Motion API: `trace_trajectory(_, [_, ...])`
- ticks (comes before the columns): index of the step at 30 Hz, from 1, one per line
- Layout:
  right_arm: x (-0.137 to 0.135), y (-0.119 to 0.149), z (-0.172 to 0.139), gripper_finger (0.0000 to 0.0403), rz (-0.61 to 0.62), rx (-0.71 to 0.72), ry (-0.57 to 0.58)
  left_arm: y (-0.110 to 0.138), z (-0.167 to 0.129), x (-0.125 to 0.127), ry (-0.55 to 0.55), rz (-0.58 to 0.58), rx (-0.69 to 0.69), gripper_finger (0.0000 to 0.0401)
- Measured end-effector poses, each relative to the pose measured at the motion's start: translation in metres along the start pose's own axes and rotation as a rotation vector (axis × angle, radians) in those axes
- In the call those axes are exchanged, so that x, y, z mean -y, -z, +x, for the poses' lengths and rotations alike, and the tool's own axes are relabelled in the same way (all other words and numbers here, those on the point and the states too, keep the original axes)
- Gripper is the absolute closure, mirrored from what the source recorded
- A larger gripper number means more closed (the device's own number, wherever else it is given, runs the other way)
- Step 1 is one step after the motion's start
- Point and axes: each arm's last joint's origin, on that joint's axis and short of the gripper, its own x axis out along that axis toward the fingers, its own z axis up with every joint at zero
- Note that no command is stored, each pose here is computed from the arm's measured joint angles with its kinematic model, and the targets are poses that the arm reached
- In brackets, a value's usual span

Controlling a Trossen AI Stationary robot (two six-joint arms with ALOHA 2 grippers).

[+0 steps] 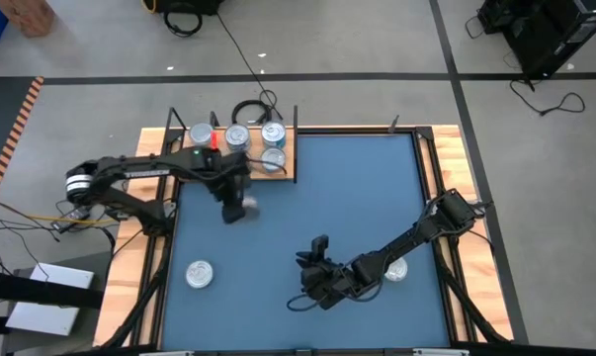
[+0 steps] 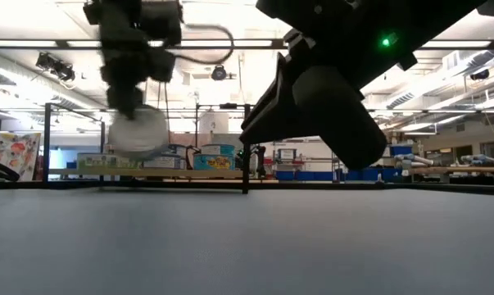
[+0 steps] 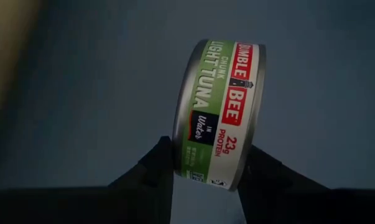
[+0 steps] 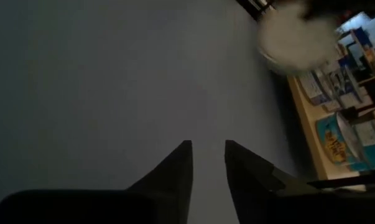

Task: Stack canned seafood by type on shelf
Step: Stack the green tuna can on top of the green tuna can on the shelf

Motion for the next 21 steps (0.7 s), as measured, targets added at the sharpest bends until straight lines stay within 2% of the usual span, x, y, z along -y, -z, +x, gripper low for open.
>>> trace_trajectory(2, [0.000,0.001,0.000,0.0298,0.015,-0.005,-0.004,-0.002,-0.009,-0.001,-0.077,-0.089,0.160,0.0266])
trace_trajectory(6, [-0.001,0.001,-0.001,0.0299,0.026,-0.006,-0.009,0.009,-0.027,-0.004,-0.139,-0.244,0.394,0.0266])
trace_trajectory(12, [-0.001,0.001,-0.001,0.0298,0.038,-0.005,-0.011,0.046,-0.047,-0.012,-0.158,-0.450,0.576,0.0266])
trace_trajectory(17, [-0.002,0.000,-0.001,0.0299,0.044,-0.001,-0.014,0.080,-0.052,-0.018,-0.160,-0.549,0.710,0.0266])
trace_trajectory(21, [-0.002,-0.001,-0.001,0.0299,0.056,0.011,-0.042,0.105,-0.052,-0.025,-0.254,-0.624,0.777,0.0266])
